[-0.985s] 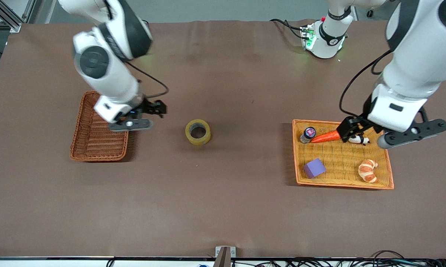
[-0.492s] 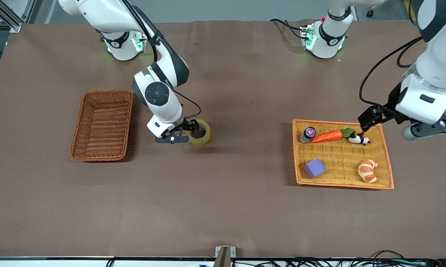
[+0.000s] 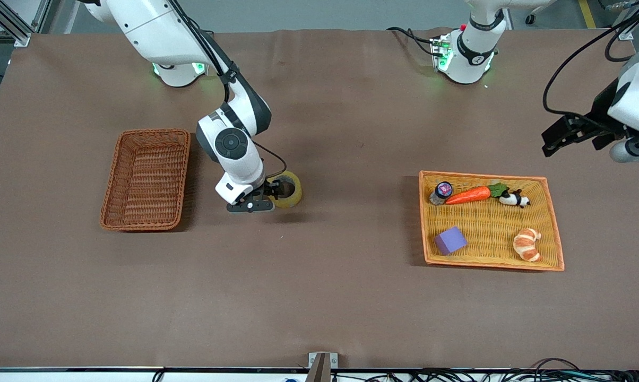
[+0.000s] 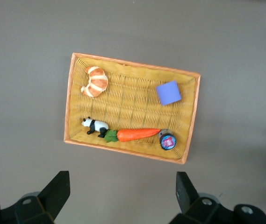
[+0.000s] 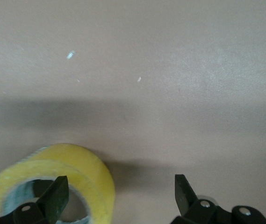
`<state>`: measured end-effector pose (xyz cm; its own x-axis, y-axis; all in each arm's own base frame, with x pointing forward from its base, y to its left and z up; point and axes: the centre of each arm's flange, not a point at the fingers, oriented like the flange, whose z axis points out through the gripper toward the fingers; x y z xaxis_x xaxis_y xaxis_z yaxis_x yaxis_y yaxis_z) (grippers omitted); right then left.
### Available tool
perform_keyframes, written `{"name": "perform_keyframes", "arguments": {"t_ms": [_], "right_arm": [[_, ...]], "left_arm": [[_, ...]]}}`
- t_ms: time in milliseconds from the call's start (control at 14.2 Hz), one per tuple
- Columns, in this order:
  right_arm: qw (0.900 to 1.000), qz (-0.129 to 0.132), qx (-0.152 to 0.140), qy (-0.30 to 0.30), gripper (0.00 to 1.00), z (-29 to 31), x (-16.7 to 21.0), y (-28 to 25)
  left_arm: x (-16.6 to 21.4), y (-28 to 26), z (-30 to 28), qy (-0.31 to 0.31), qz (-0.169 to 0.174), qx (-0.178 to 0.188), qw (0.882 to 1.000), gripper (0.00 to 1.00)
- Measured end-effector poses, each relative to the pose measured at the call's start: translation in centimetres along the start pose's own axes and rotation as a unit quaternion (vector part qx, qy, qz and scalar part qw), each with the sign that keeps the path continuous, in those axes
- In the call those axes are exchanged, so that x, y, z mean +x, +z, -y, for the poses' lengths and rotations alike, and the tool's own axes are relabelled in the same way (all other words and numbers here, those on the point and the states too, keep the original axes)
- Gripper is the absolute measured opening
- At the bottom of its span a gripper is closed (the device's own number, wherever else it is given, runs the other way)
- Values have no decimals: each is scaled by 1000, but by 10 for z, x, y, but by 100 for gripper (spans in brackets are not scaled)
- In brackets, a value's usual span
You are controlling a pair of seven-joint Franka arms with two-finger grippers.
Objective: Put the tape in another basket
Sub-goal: 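Lower the right gripper onto the tape while the left gripper withdraws, then close the right gripper on the tape roll's rim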
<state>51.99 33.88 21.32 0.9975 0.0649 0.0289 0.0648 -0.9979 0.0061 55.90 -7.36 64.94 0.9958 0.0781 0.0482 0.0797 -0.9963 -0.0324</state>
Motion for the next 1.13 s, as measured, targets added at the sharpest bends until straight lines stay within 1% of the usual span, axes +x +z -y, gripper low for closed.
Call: {"name": "perform_keyframes", "arguments": {"t_ms": [141, 281, 352, 422, 492, 633, 774, 915, 1126], "right_arm": [[1000, -5, 1, -4, 100, 1, -1, 1], [1000, -7, 0, -9, 97, 2, -2, 1], [1000, -10, -3, -15, 97, 3, -2, 1], [1000, -12, -2, -17, 92, 5, -3, 1], [1000, -12, -2, -17, 90, 6, -3, 1], [1000, -11, -2, -15, 92, 5, -3, 1], [1000, -3, -9, -13, 92, 6, -5, 1], [1000, 16, -22, -15, 93, 9, -8, -3], [999, 22, -26, -15, 94, 11, -9, -6]], "left_arm": [[-7, -1, 9, 16, 1, 2, 1000, 100], [-9, -1, 11, 23, 2, 2, 1000, 100], [-9, 0, 10, 26, 3, 2, 1000, 100], [-10, 1, 9, 30, 4, 2, 1000, 100], [-10, 2, 8, 32, 5, 2, 999, 100], [-10, 3, 5, 34, 6, 2, 999, 100], [-11, 4, 4, 35, 7, 2, 999, 100], [-11, 4, 3, 37, 7, 2, 999, 100], [-13, 4, -4, 44, 8, 2, 999, 100]]}}
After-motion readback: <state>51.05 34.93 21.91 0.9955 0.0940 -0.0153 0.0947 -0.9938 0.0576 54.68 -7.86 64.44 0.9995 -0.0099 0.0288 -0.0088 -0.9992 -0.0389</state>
